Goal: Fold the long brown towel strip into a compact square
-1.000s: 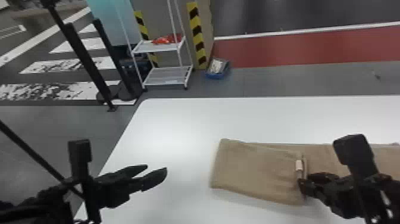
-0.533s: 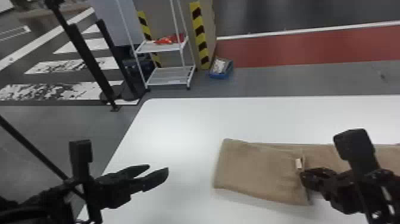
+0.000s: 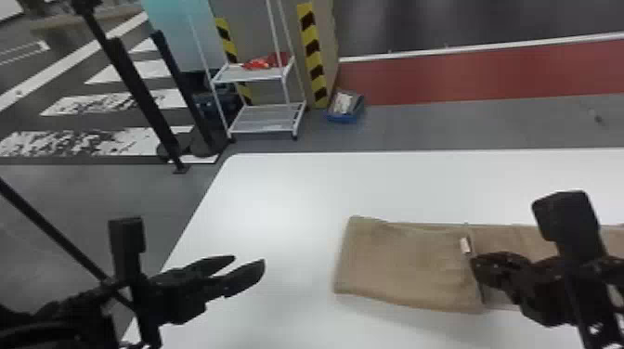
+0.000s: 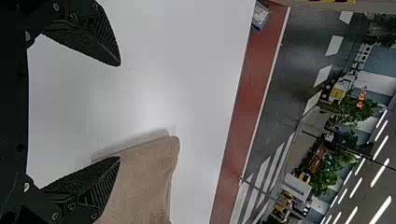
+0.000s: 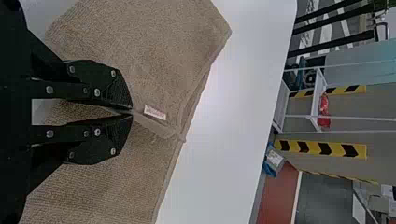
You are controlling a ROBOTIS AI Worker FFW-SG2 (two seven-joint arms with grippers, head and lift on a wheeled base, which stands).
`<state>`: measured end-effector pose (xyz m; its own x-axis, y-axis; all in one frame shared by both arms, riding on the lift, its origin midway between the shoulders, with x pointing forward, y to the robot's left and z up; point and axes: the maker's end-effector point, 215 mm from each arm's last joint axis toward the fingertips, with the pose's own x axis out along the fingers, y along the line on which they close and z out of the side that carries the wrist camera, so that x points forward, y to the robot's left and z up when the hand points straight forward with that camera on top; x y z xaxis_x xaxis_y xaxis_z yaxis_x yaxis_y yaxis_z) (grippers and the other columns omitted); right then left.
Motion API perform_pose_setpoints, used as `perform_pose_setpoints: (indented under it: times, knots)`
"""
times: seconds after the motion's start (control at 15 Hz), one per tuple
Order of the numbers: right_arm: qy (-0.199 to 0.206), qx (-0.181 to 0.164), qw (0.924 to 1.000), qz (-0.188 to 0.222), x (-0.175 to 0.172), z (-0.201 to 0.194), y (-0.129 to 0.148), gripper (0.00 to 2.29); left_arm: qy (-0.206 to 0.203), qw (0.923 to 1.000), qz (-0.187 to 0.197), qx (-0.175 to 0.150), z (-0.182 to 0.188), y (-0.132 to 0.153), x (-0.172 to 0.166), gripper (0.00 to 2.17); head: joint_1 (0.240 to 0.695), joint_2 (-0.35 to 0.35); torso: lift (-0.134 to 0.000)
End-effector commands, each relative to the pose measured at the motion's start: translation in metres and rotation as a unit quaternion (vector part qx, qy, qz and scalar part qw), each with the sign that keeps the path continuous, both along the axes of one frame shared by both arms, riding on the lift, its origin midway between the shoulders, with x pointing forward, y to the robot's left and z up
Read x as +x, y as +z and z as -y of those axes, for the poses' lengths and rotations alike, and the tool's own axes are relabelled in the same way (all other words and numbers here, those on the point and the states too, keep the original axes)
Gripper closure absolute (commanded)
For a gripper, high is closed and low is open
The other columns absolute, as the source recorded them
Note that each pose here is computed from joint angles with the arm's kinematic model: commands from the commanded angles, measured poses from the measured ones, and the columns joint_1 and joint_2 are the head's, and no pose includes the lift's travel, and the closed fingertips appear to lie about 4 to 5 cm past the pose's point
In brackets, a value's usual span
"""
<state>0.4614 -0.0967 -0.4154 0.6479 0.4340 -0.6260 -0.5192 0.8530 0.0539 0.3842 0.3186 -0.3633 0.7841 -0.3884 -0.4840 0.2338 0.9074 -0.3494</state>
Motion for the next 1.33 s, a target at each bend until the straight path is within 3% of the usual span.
perform_pose_setpoints:
  times: [0.0, 0.33, 0.4, 0.47, 0.67, 1.0, 1.27]
  knots:
    - [-0.015, 0.004, 0.9999, 0.003, 0.004, 0.012, 0.004, 0.97, 0.0, 1.0, -0.001, 0.0, 0.001, 0.0, -0.002, 0.19, 0.695, 0.291, -0.125]
    - [-0.048, 0.02, 0.9985, 0.013, 0.018, 0.048, 0.021, 0.97, 0.0, 1.0, -0.002, -0.002, 0.003, -0.001, -0.004, 0.19, 0.695, 0.246, -0.125]
    - [-0.051, 0.024, 0.9984, -0.002, 0.013, 0.05, 0.014, 0.8, -0.001, 1.0, -0.003, -0.003, 0.005, -0.002, -0.005, 0.19, 0.695, 0.236, -0.125]
    - [-0.047, 0.031, 0.9983, -0.018, 0.006, 0.048, 0.005, 0.43, -0.001, 1.0, -0.003, -0.002, 0.006, -0.002, -0.004, 0.19, 0.695, 0.228, -0.125]
    - [-0.038, 0.026, 0.9982, -0.04, -0.004, 0.039, -0.013, 0.17, -0.001, 1.0, -0.003, -0.001, 0.006, -0.002, -0.005, 0.19, 0.695, 0.221, -0.125]
    - [-0.01, 0.023, 0.9987, -0.045, -0.009, 0.013, -0.018, 0.14, 0.001, 1.0, -0.005, -0.001, 0.003, -0.004, -0.008, 0.19, 0.695, 0.254, -0.125]
    - [0.001, -0.007, 0.9983, -0.059, -0.012, 0.006, -0.041, 0.14, 0.0, 1.0, -0.007, -0.001, 0.003, -0.005, -0.009, 0.2, 0.695, 0.275, -0.125]
